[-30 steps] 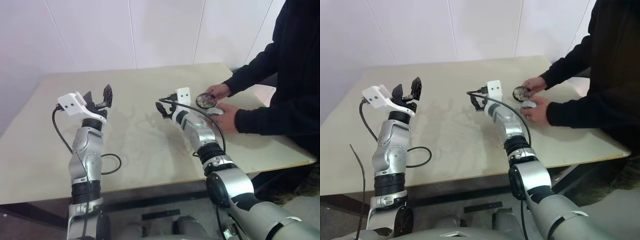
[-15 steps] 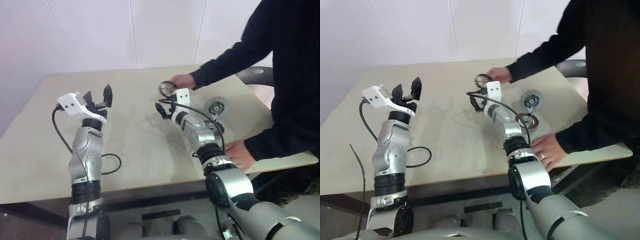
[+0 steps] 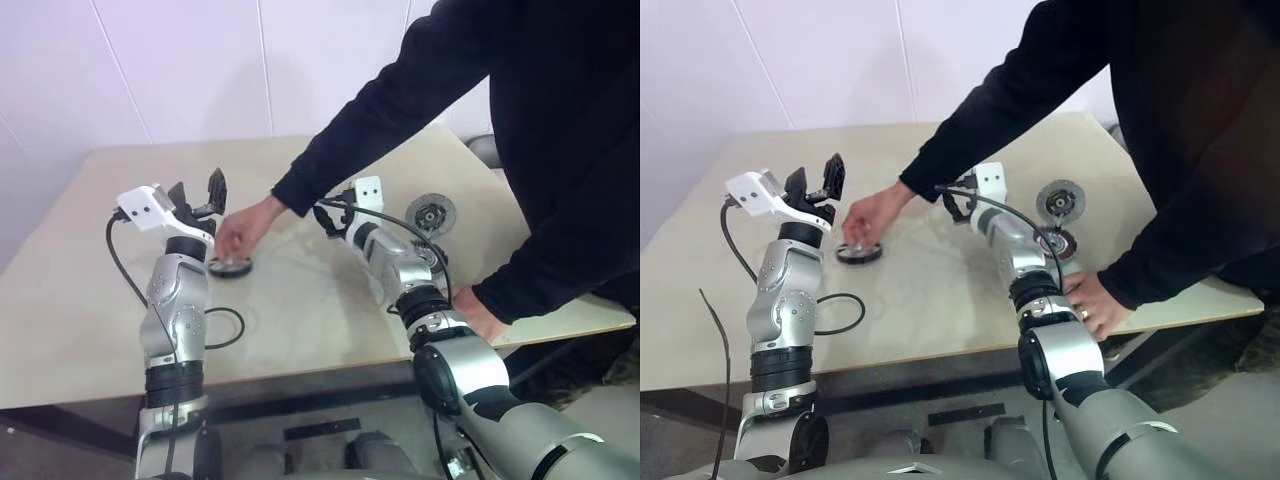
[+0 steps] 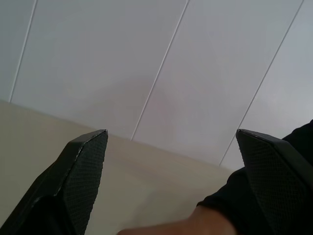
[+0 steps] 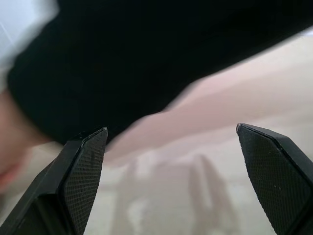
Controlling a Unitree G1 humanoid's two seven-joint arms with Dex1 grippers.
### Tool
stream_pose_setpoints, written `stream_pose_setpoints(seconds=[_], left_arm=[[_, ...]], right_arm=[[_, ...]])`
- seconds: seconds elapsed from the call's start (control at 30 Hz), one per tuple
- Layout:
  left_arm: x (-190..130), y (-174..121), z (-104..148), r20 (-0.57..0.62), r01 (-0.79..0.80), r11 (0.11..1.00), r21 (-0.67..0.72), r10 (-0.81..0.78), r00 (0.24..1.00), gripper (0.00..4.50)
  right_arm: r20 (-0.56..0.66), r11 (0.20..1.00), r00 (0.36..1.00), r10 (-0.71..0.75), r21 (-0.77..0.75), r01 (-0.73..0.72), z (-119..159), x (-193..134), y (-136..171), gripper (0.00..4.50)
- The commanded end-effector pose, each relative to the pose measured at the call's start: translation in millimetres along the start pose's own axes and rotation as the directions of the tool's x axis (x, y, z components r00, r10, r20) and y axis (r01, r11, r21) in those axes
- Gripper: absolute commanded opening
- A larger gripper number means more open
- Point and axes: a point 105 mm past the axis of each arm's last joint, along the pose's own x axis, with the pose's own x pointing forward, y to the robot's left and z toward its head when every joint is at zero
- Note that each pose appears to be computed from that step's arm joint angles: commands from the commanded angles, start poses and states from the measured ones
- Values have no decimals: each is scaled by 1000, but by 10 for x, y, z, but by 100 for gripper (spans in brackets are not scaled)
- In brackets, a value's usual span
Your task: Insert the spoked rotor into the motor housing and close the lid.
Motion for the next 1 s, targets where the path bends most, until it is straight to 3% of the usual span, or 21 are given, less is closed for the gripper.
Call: stream_pose_setpoints(seconds=[0.03,1.0], left_arm=[[32,-54,136,53,18,1000,14,-19,998,446],[35,-78,128,51,27,1000,14,-28,998,446]], right_arm=[[56,999,998,31,-43,-28,208,36,78,444],[65,998,997,37,-48,-34,234,36,83,444]])
